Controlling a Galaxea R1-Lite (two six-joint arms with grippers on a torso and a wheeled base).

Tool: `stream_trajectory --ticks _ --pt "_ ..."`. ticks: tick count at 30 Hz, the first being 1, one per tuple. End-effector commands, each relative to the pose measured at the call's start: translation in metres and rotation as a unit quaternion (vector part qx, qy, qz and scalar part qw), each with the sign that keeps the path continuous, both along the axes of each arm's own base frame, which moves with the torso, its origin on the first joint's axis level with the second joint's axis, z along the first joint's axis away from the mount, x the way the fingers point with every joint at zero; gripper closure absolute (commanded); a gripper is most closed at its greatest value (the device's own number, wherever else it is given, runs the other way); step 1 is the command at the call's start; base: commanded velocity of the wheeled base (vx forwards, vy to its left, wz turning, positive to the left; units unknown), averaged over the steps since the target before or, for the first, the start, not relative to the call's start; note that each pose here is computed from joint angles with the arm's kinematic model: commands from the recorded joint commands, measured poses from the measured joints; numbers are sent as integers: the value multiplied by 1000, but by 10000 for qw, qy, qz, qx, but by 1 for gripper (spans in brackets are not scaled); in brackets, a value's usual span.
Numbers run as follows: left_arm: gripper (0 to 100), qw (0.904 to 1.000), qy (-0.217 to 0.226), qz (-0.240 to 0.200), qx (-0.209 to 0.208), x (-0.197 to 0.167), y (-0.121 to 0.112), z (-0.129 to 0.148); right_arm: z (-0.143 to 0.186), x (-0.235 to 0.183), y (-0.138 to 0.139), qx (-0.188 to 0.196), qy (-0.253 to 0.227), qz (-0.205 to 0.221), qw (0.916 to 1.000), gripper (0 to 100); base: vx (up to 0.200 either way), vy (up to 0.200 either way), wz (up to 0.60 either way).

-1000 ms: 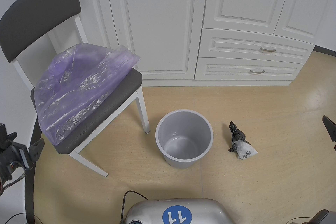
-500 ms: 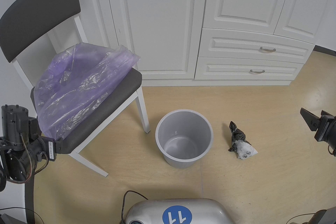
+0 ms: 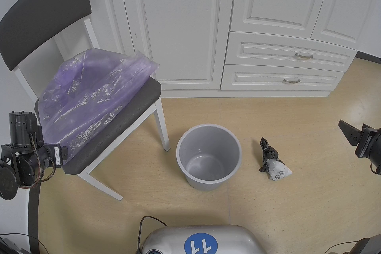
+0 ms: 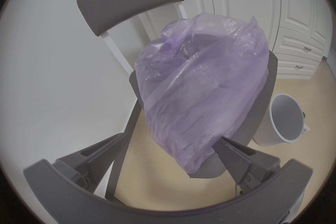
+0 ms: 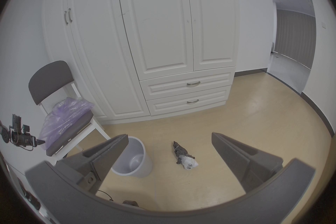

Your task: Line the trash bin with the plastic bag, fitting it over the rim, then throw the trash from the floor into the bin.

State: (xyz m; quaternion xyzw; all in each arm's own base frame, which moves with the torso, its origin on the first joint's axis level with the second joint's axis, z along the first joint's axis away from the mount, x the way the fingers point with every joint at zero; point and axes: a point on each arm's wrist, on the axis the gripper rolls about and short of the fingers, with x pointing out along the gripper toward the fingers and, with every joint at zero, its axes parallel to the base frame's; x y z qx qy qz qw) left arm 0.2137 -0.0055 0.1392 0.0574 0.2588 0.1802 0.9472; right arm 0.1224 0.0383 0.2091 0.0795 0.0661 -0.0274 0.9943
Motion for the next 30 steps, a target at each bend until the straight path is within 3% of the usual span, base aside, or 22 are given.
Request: stream_trajectory --ticks 1,21,30 --pt "0 9999 80 44 -85 4 6 -5 2 0 -1 56 -39 -58 10000 0 0 0 0" --pt "0 9988 -430 219 -67 5 12 -10 8 -3 -3 133 -175 -60 9997 0 0 0 0" --pt "0 9972 -528 -33 533 -14 12 -26 9 -4 -3 147 -211 -52 9997 0 0 0 0"
